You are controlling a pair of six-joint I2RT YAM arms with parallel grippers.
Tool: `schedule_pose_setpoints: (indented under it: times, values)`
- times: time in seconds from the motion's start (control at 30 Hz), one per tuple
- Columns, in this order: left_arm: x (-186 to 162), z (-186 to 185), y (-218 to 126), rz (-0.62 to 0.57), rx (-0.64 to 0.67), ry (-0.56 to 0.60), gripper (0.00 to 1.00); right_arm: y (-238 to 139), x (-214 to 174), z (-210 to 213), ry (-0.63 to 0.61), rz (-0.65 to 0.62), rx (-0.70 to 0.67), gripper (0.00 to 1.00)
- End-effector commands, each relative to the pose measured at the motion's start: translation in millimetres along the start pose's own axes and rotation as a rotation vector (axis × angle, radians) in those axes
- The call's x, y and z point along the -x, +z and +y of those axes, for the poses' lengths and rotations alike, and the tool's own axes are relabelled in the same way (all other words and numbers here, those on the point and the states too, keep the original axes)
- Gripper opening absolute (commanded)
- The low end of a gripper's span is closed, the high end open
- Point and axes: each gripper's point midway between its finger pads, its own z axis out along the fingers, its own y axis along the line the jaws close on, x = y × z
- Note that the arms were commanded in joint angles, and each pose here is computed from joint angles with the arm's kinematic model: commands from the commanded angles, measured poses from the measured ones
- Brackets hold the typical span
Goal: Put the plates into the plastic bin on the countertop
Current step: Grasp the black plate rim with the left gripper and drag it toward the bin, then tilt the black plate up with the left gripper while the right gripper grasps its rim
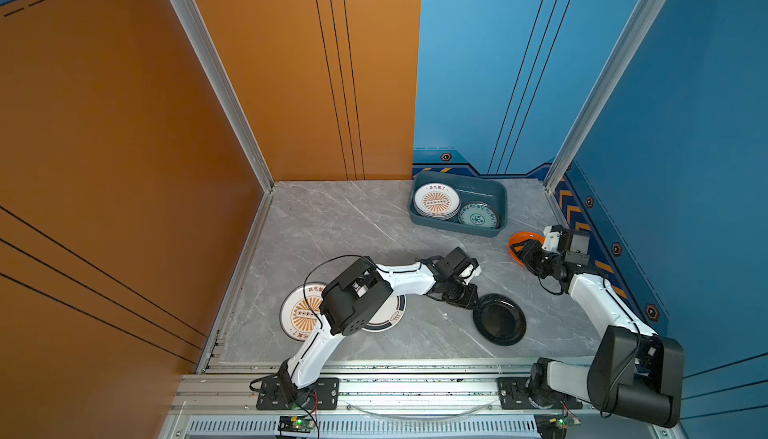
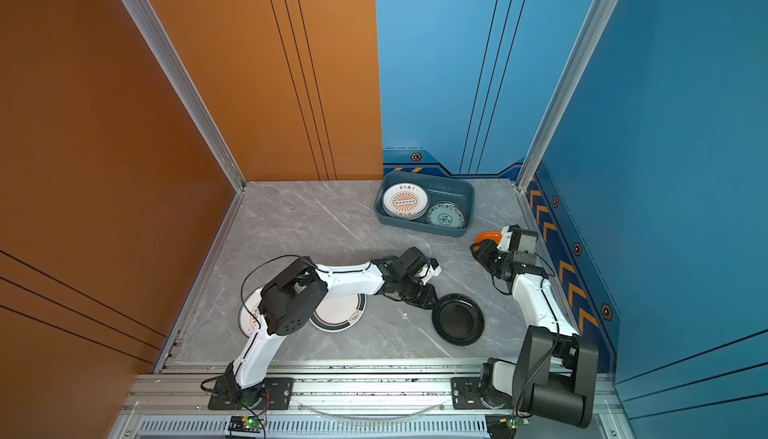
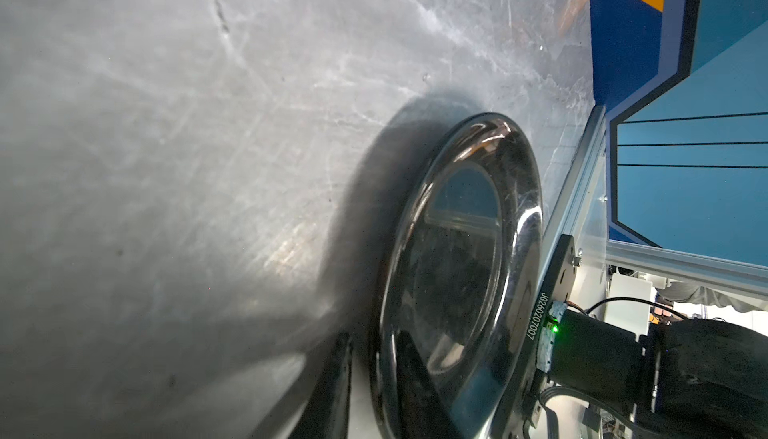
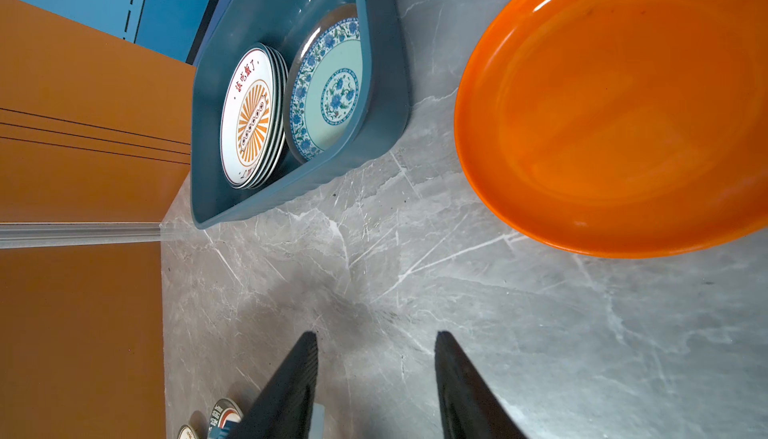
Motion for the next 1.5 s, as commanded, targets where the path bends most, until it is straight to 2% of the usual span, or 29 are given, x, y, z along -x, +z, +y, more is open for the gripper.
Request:
schedule_pose_setpoints:
  times: [0.0, 0.17, 0.2, 0.7, 0.83, 1.07, 1.2, 1.33, 1.47]
  values:
    - [-9.4, 9.1, 9.7, 0.035, 0.039, -0.001, 0.19, -0.3, -1.4, -3.0, -0.015, -0.006, 0.002, 0.49]
    - [-7.0, 11.4, 9.7, 0.026, 0.043, -0.003, 0.14, 0.1, -4.1, -5.0, -0.012, 0.0, -0.001, 0.49]
    - [-6.4, 11.1, 9.5, 0.024, 0.044, -0.001, 0.0, 0.1, -4.5, -5.3, -0.011, 0.0, -0.001, 0.49]
    - [12.3, 21.9, -13.4, -0.031, 0.07, 0.003, 0.0, -2.4, -7.9, -6.6, -0.015, -0.001, -0.005, 0.49]
    - [16.6, 34.8, -31.6, -0.037, 0.095, -0.022, 0.0, -2.7, -10.7, -8.0, -0.016, 0.006, -0.008, 0.49]
    - [39.7, 58.0, -85.1, -0.133, 0.093, -0.07, 0.0, -2.1, -18.2, -9.2, -0.019, 0.022, 0.003, 0.49]
    - [50.9, 70.0, -123.2, -0.196, 0.097, -0.09, 0.0, -0.8, -22.4, 8.7, -0.04, 0.038, 0.106, 0.5]
    - [57.2, 78.3, -155.3, -0.242, 0.069, -0.116, 0.0, 1.4, -32.4, 36.2, -0.041, 0.07, 0.295, 0.65]
    - [59.3, 81.8, -180.8, -0.278, 0.037, -0.132, 0.0, 5.5, -50.2, 56.8, -0.088, 0.126, 0.381, 0.71]
